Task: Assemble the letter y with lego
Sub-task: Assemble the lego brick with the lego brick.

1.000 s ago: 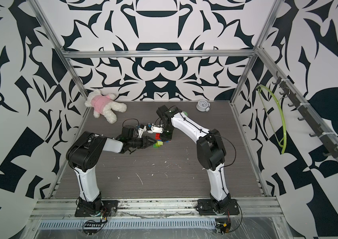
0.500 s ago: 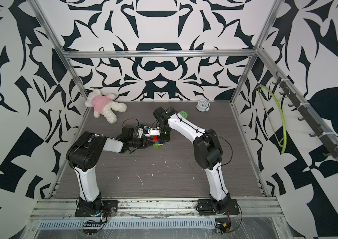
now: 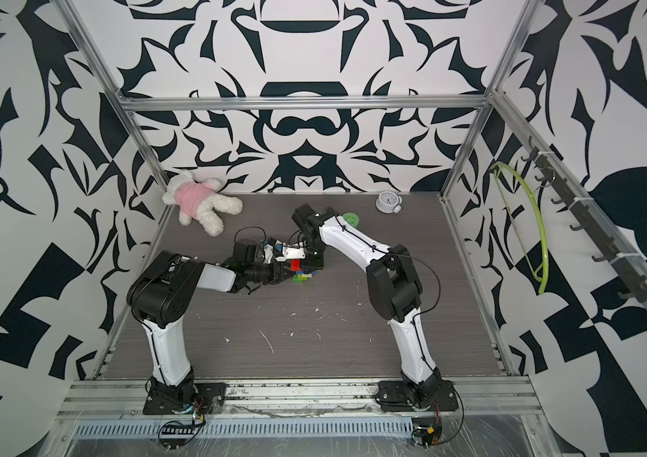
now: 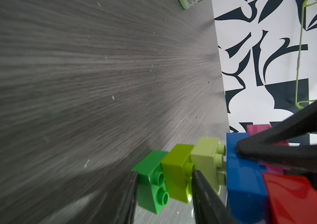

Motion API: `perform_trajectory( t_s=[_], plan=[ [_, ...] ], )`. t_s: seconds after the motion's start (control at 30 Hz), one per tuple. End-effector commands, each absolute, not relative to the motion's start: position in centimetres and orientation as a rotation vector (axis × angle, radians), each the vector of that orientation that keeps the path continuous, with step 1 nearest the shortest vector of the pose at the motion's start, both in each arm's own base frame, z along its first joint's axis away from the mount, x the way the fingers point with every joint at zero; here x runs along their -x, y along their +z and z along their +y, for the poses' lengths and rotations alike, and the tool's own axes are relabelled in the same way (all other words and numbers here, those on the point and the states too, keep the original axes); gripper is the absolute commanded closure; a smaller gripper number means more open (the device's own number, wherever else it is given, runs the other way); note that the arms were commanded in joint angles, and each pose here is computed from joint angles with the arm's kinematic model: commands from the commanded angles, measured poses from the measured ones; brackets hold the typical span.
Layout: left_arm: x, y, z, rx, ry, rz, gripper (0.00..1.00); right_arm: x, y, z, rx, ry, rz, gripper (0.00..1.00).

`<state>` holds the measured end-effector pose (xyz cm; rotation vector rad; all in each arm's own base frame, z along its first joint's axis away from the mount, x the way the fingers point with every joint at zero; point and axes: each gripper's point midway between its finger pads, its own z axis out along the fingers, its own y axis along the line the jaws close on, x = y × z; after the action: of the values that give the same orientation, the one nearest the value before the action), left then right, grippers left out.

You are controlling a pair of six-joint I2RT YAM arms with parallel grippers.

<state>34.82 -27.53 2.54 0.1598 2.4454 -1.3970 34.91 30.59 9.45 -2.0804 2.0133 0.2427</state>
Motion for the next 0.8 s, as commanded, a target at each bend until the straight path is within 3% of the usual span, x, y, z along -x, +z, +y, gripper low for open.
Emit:
perform_trajectory(
  t_s=[0.0,0.77],
  plan=[
    [-26.6,-10.9,-19.4,0.269,-0.88,3.043,0.53,-34.9,11.5,31.6,2.074,0.271,1.95,0.78],
    [-26.7,-10.9,-19.4,0.267,-0.879,3.042,0.53,-34.6,10.5,30.9,2.134,0.225,1.969,0.79]
  ],
)
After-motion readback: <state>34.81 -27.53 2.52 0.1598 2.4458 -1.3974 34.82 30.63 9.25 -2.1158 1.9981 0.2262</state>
